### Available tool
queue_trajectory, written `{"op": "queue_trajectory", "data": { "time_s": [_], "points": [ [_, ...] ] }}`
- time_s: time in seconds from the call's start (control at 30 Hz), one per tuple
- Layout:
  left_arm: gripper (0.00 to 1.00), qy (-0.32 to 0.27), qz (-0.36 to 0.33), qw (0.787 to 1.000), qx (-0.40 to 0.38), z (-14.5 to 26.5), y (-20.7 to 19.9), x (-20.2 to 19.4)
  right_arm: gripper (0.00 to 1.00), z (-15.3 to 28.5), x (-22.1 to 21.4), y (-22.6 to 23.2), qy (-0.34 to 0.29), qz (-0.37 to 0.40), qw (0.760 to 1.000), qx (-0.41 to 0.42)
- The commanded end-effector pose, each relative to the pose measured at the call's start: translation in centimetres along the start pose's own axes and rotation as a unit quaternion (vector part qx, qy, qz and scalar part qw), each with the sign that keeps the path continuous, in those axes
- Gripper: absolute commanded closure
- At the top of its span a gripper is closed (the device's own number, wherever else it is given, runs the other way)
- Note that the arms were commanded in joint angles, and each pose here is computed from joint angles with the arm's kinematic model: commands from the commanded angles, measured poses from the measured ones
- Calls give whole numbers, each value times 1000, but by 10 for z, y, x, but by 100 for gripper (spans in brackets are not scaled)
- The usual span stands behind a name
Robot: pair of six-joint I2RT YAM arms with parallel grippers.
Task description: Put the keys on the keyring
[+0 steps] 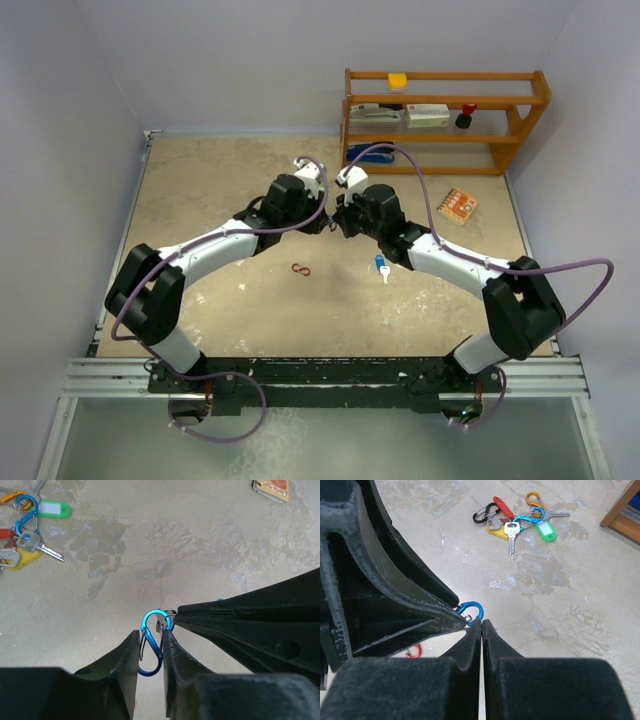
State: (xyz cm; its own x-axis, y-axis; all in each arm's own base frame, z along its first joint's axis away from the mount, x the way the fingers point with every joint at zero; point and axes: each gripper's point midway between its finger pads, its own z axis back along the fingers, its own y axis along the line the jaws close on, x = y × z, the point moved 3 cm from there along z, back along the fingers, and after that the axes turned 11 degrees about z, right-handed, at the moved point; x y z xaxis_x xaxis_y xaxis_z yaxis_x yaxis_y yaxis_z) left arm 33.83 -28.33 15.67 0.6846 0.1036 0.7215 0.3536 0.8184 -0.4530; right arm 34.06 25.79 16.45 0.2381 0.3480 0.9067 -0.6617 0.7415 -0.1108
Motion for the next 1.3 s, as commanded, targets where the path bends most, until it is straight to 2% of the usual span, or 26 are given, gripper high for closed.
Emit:
{"op": "queue_trajectory", "data": {
  "time_s": [0.0, 0.1, 0.23, 0.43, 0.6, 0.83, 1.27],
  "points": [
    [71, -54, -12, 998, 8, 9, -9, 34, 100, -1, 16, -14, -18, 16, 999, -31],
    [52, -70, -4, 997, 26, 12, -4, 38, 100, -1, 16, -17, -13, 20, 999, -38],
    [39, -109, 14, 993, 40, 24, 1, 50, 100, -2, 13, -19, -9, 22, 999, -44],
    [38, -179, 54, 975, 116, 48, 28, 67, 100, -6, 9, -19, -1, 24, 999, -46],
    [26, -221, 95, 949, 202, 63, 61, 73, 100, -16, 7, -20, 7, 20, 999, -44],
    [24, -214, 121, 940, 236, 61, 84, 69, 100, -50, 6, -23, 14, 12, 999, -34],
    [24, -208, 126, 937, 249, 71, 95, 60, 100, -122, 29, -49, -10, -7, 999, -29]
  ]
}}
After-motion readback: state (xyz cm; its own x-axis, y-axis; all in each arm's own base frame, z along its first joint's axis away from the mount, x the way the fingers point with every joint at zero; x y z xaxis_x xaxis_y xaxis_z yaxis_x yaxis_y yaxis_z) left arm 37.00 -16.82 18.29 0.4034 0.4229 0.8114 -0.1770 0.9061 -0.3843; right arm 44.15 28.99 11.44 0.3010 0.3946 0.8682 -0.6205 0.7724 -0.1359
